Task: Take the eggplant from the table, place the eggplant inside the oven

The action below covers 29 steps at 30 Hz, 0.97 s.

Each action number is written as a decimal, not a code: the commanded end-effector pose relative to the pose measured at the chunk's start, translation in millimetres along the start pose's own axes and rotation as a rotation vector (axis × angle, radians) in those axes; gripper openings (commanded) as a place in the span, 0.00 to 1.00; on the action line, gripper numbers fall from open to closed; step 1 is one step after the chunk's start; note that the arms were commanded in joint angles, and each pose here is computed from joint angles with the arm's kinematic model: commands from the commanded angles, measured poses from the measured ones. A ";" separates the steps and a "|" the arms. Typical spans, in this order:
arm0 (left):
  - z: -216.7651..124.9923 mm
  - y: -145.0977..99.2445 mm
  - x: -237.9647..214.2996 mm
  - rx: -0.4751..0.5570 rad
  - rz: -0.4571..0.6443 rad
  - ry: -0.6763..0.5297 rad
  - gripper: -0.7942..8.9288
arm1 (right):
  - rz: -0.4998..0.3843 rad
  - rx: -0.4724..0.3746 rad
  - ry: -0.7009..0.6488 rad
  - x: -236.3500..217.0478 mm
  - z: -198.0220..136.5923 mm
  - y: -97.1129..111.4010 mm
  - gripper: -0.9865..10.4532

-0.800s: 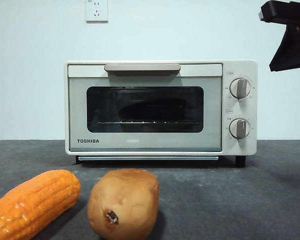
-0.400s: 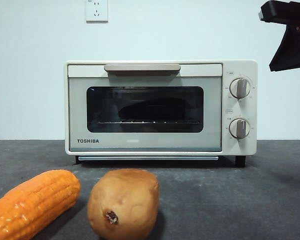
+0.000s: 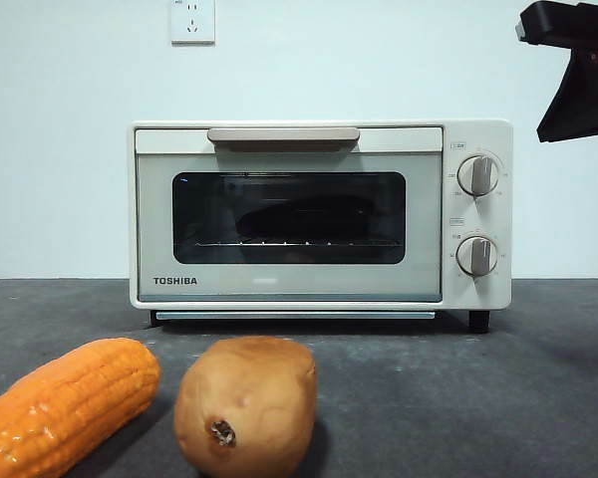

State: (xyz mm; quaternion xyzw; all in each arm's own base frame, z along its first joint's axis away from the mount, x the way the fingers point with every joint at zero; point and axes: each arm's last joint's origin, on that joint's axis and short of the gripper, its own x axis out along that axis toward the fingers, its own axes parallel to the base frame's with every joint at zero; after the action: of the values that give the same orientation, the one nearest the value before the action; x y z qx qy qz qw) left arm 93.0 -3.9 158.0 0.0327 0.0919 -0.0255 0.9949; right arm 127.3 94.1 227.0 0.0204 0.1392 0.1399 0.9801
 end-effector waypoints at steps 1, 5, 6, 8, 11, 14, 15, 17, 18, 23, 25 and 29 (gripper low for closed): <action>-5.1 -0.3 1.7 0.008 -0.001 0.015 0.09 | 0.006 0.008 -0.011 -0.2 2.0 1.6 0.09; -5.1 -0.3 1.7 0.007 -0.001 0.015 0.09 | 0.006 0.008 -0.012 -0.3 2.1 1.6 0.09; -5.1 -0.3 1.7 0.007 -0.001 0.015 0.09 | 0.006 0.008 -0.012 -0.3 2.1 1.6 0.09; -5.1 -0.3 1.7 0.007 -0.001 0.015 0.09 | 0.006 0.008 -0.012 -0.3 2.1 1.6 0.09; -5.1 -0.3 1.7 0.007 -0.001 0.015 0.09 | 0.009 0.007 -0.009 -0.5 1.7 1.5 0.09; -4.9 -0.3 1.7 0.007 -0.001 0.014 0.09 | -0.072 0.027 -0.091 -11.4 9.9 -6.4 0.09; -5.1 -0.3 1.7 0.007 -0.001 0.015 0.09 | -0.111 0.030 -0.128 -16.9 13.5 -10.8 0.09; -5.0 -0.3 1.7 0.007 -0.001 0.014 0.09 | -0.186 0.022 -0.197 -27.3 20.1 -20.0 0.09; -5.1 -0.3 1.7 0.007 -0.002 0.015 0.09 | -0.212 0.030 -0.226 -31.7 22.7 -24.5 0.09; -5.1 -0.3 1.7 0.007 -0.001 0.015 0.09 | -0.383 0.101 -0.349 -49.9 30.3 -52.3 0.09; -5.0 -0.3 1.7 0.007 -0.002 0.014 0.09 | -0.419 0.108 -0.378 -54.5 30.1 -62.4 0.09; -5.1 -0.3 1.7 0.007 -0.001 0.015 0.09 | -0.423 0.099 -0.395 -57.8 20.0 -75.2 0.09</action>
State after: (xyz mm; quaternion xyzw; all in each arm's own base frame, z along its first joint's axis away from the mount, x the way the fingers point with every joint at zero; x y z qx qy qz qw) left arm 93.0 -3.9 157.9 0.0327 0.0915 -0.0255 0.9949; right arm 99.0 6.7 258.6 0.0733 -0.0496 -0.0858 0.9924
